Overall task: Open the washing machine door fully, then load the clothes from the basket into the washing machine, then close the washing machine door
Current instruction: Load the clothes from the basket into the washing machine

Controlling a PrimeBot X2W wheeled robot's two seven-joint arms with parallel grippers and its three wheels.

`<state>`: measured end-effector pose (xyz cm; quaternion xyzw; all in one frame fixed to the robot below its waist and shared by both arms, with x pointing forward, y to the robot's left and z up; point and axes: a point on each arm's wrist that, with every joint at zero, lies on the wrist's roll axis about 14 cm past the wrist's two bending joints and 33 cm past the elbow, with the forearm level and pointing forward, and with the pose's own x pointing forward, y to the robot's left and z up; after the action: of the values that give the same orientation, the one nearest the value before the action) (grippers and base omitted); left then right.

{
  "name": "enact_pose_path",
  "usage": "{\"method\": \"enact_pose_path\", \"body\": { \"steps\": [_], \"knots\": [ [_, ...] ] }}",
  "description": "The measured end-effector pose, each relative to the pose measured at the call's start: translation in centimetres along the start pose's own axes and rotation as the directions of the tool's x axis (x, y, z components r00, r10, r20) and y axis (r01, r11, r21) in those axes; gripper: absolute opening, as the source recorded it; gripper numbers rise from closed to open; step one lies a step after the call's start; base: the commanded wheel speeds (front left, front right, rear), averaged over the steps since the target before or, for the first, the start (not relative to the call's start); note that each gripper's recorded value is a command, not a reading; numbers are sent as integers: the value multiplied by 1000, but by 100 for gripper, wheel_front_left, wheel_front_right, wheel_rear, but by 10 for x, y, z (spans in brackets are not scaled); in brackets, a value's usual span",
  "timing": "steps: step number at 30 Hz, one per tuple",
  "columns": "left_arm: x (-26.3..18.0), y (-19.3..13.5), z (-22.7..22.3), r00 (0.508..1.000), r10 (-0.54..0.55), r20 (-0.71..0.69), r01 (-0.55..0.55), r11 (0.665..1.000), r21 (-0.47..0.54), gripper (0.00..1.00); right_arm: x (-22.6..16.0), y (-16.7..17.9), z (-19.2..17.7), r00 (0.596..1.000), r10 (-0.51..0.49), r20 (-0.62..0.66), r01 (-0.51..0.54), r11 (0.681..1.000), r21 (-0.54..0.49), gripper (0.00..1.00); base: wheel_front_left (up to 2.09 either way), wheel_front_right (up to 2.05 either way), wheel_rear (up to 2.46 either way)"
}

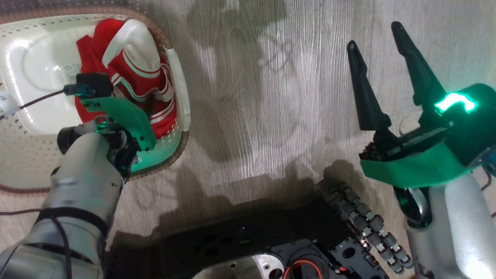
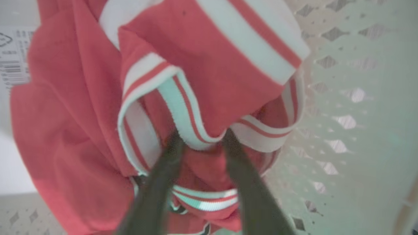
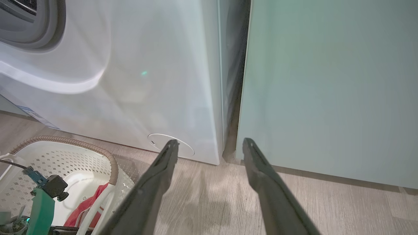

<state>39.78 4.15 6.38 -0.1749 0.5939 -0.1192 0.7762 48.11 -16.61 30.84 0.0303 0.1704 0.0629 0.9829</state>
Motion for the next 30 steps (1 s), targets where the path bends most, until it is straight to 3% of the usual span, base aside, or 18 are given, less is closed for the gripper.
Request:
{"method": "enact_pose_path", "body": {
  "steps": [8, 19, 25, 30],
  "knots": [
    [-2, 1, 7, 999, 1, 54, -4, 999, 40, 0, -1, 1, 4, 1000, 0, 7, 0, 1000, 2, 100, 0, 0, 0],
    [-36, -2, 68, 966, -6, 259, -26, 992, 120, 0, -5, 7, 33, 995, 14, 100, -19, 999, 47, 100, 0, 0, 0],
    [-79, -12, 126, 888, -15, 460, -57, 988, 142, 0, -12, 10, 59, 986, 13, 165, -24, 998, 63, 100, 0, 0, 0],
    [-123, -15, 144, 815, -8, 580, -96, 984, 149, 0, -20, 12, 78, 978, 13, 209, -27, 997, 68, 100, 0, 0, 0]
  ]
}}
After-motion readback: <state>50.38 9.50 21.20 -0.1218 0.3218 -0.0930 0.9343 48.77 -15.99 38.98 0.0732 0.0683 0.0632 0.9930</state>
